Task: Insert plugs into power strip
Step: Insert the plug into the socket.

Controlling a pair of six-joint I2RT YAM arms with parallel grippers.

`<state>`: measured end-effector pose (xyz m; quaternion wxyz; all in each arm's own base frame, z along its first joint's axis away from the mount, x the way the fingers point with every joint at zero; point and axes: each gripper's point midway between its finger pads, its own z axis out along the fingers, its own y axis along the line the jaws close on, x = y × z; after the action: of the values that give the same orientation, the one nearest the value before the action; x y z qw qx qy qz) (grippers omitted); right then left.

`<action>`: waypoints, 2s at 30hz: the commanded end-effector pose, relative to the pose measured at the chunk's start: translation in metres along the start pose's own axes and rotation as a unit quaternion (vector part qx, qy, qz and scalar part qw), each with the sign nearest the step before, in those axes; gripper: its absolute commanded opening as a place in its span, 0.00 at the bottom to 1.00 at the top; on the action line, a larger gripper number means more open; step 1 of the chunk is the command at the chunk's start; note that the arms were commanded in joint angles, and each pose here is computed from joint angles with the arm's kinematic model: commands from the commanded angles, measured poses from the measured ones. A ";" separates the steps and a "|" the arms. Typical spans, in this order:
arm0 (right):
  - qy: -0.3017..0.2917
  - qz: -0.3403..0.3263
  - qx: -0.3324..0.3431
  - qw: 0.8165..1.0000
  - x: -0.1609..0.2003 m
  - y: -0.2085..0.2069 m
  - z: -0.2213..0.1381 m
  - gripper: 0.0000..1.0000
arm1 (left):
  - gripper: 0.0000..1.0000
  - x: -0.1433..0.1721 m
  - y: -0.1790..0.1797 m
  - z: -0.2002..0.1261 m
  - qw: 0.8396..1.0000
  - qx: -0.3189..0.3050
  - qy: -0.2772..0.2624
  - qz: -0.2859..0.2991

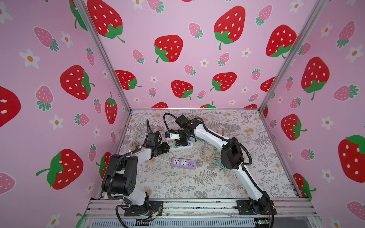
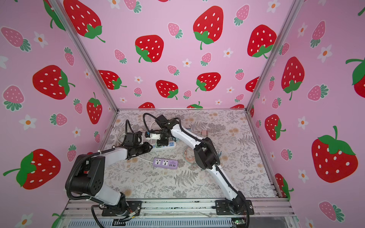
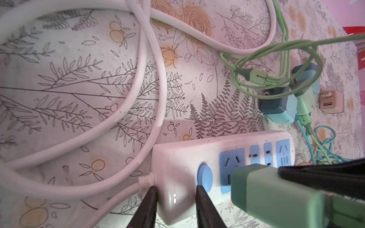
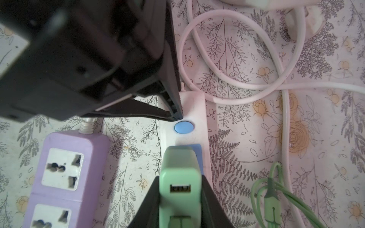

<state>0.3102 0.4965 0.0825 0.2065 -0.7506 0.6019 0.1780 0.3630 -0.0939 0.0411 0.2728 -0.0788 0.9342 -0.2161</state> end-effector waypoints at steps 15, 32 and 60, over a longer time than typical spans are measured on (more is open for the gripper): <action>0.062 0.022 -0.021 0.998 0.050 0.011 0.064 0.14 | 0.35 0.006 -0.010 -0.007 1.000 0.024 0.003 0.010; -0.032 0.041 0.029 0.998 -0.011 -0.011 0.006 0.50 | 0.37 -0.003 -0.012 -0.010 1.000 0.020 0.001 0.005; -0.088 0.123 0.079 0.985 0.022 0.024 -0.061 0.91 | 0.41 -0.010 -0.008 -0.017 1.000 -0.011 0.007 -0.006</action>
<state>0.2920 0.4469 0.1049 0.2674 -0.6520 0.6787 0.2068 0.3565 -0.0933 0.0495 0.2559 -0.0843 0.9391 -0.2132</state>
